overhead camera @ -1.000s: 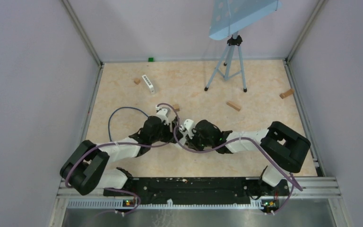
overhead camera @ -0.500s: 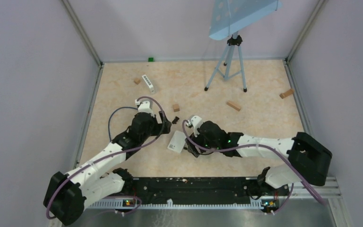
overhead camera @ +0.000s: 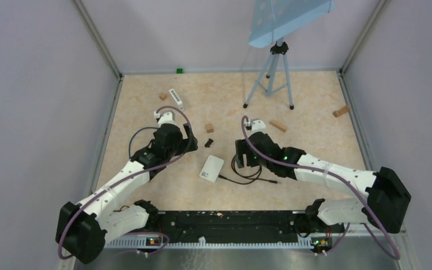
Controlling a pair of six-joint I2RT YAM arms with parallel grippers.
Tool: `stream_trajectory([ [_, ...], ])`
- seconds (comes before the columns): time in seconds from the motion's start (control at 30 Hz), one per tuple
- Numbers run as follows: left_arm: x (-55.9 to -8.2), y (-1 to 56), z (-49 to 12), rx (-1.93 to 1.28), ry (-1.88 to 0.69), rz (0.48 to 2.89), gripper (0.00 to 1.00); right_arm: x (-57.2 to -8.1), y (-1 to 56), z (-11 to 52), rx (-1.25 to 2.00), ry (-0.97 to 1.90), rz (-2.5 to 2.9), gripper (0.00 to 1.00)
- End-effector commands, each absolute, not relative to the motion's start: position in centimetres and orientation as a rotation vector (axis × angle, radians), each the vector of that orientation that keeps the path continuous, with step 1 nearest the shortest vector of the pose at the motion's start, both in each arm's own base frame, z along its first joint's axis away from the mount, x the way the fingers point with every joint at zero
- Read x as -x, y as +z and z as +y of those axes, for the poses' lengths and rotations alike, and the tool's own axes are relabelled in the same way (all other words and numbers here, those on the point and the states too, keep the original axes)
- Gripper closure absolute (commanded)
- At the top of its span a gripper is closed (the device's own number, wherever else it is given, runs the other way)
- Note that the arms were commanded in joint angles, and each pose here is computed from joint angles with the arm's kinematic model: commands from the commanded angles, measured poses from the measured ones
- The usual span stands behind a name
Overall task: Insert the plug into the switch port
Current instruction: Pick up the connector from the center of the board.
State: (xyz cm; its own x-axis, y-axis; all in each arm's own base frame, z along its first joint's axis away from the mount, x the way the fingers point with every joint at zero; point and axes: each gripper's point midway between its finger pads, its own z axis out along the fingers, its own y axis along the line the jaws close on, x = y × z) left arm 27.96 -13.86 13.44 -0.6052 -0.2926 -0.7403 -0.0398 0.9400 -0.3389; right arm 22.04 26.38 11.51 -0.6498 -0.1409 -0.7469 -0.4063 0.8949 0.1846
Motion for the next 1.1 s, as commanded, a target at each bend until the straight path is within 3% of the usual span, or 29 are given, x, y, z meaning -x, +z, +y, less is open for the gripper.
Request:
stream_trajectory([
  [0.0,-29.0,16.1,-13.2,0.31,-0.364,2.147,0.01,-23.0,13.6,22.7,0.122,0.38,2.325,0.25],
  [0.23,-30.9,26.5,-11.3,0.286,-0.322,1.929,0.01,-21.9,16.2,20.3,0.139,0.375,2.275,0.24],
  [0.4,-32.5,29.5,-11.0,0.277,-0.271,1.922,0.01,-21.7,16.8,19.2,0.154,0.338,2.263,0.24],
  [0.87,-34.0,24.8,-10.5,0.295,-0.262,2.035,0.01,-19.9,14.1,18.1,0.141,0.344,2.327,0.24],
  [1.07,-32.8,22.6,-13.8,0.09,-0.422,2.112,0.01,-19.1,11.9,17.2,-0.089,0.332,2.398,0.24],
])
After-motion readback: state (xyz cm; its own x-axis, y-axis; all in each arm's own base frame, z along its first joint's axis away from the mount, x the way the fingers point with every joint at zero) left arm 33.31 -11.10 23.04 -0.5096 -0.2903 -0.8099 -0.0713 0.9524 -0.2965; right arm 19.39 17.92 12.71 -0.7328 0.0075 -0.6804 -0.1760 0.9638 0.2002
